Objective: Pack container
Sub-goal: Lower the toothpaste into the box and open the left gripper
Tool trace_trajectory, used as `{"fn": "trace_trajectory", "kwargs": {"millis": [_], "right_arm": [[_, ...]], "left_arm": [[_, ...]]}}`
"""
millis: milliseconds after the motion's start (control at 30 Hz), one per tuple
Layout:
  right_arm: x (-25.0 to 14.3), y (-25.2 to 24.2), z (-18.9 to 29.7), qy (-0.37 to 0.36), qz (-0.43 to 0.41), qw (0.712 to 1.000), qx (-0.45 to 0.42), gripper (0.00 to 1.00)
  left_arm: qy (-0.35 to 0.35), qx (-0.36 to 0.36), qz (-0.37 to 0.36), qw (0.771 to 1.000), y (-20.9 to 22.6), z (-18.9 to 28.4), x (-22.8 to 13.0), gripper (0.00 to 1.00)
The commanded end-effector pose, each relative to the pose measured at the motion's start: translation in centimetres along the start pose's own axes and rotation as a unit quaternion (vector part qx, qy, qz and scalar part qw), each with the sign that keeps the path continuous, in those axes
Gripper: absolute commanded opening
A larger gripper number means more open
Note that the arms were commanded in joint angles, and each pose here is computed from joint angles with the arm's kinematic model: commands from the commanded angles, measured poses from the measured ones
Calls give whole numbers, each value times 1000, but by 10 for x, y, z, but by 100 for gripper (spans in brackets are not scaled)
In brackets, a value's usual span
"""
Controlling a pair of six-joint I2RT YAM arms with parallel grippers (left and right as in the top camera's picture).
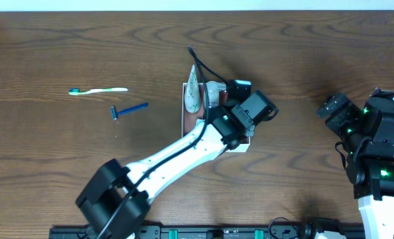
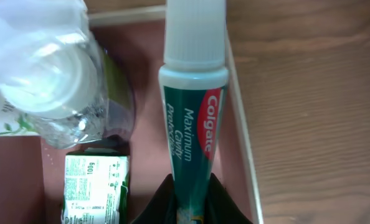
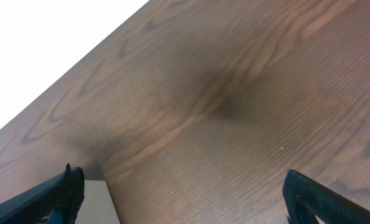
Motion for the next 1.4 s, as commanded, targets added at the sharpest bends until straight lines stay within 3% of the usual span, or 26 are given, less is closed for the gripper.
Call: {"fn": "trace_trajectory", "kwargs": {"millis": [0,233,267,433,667,867,1000,1133,1367], "right_arm": [[3,-2,1,-6,-6,1000,-3,99],[3,-2,1,-6,-6,1000,-3,99],[3,-2,1,-6,-6,1000,-3,99],[3,-2,1,-6,-6,1000,-3,99],[3,-2,1,-6,-6,1000,-3,99],[3,-2,1,-6,-6,1000,-3,99],[3,-2,1,-6,-6,1000,-3,99],[3,-2,1,-6,-6,1000,-3,99],[3,-2,1,-6,-6,1000,-3,99]], "left_arm": [[-9,16,1,1000,2,-2,5,14],[-9,31,-4,999,7,-4,4,17],[-10,31,-5,999,7,-4,4,24],[-9,31,-5,999,7,-4,4,37],[-16,30,-35,999,7,-1,8,39],[-53,25,-50,997,17,56,38,39],[-92,78,-30,992,59,115,50,39],[-102,149,49,982,130,156,44,43],[-55,231,209,949,253,160,24,49]]}}
Point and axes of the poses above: each gripper's point midway between its finger pads, its own z axis back along the fingers, its own y axis along the line the jaws close on, x = y × z, the point moved 1 cm from there along z, back along the fingers, and after that the axes turned 13 degrees about -z, right-handed, at the moved point
